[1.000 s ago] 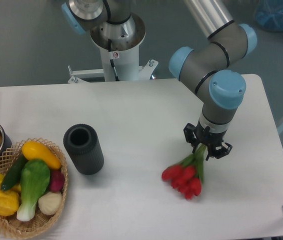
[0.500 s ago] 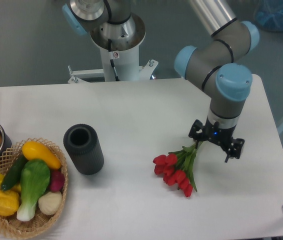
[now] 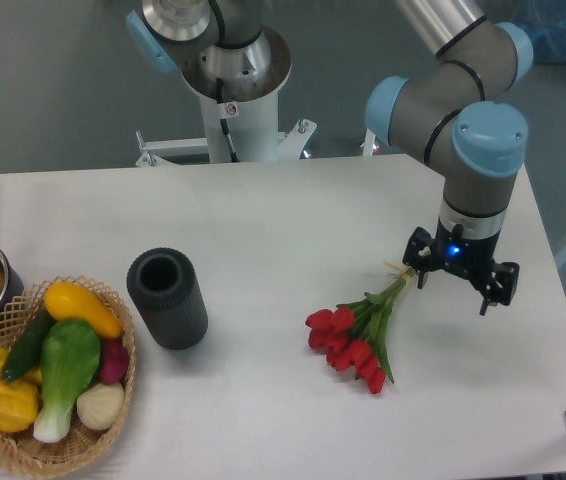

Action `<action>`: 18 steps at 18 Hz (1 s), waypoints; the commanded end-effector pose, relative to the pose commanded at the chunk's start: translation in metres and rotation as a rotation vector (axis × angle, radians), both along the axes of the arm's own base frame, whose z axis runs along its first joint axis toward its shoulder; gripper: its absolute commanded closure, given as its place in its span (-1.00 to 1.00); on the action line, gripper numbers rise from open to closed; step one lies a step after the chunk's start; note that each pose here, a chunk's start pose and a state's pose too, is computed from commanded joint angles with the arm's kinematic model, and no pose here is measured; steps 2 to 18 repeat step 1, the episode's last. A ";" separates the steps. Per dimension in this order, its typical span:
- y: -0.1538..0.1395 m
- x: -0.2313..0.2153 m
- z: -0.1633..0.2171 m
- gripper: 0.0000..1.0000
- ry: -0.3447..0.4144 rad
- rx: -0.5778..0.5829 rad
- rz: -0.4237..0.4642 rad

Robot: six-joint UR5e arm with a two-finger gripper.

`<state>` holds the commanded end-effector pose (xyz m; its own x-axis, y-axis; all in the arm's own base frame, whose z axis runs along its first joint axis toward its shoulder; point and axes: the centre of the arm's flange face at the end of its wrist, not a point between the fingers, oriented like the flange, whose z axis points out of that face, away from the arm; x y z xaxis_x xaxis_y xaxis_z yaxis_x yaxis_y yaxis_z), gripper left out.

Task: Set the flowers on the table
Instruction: 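Raise the open gripper away from the tulips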

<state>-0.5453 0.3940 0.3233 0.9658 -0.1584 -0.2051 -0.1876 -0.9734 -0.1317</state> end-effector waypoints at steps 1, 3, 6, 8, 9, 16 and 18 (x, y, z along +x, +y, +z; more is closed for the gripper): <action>0.000 0.000 -0.001 -1.00 -0.001 -0.002 0.000; 0.000 0.000 -0.001 -1.00 -0.001 -0.002 0.000; 0.000 0.000 -0.001 -1.00 -0.001 -0.002 0.000; 0.000 0.000 -0.001 -1.00 -0.001 -0.002 0.000; 0.000 0.000 -0.001 -1.00 -0.001 -0.002 0.000; 0.000 0.000 -0.001 -1.00 -0.001 -0.002 0.000; 0.000 0.000 -0.001 -1.00 -0.001 -0.002 0.000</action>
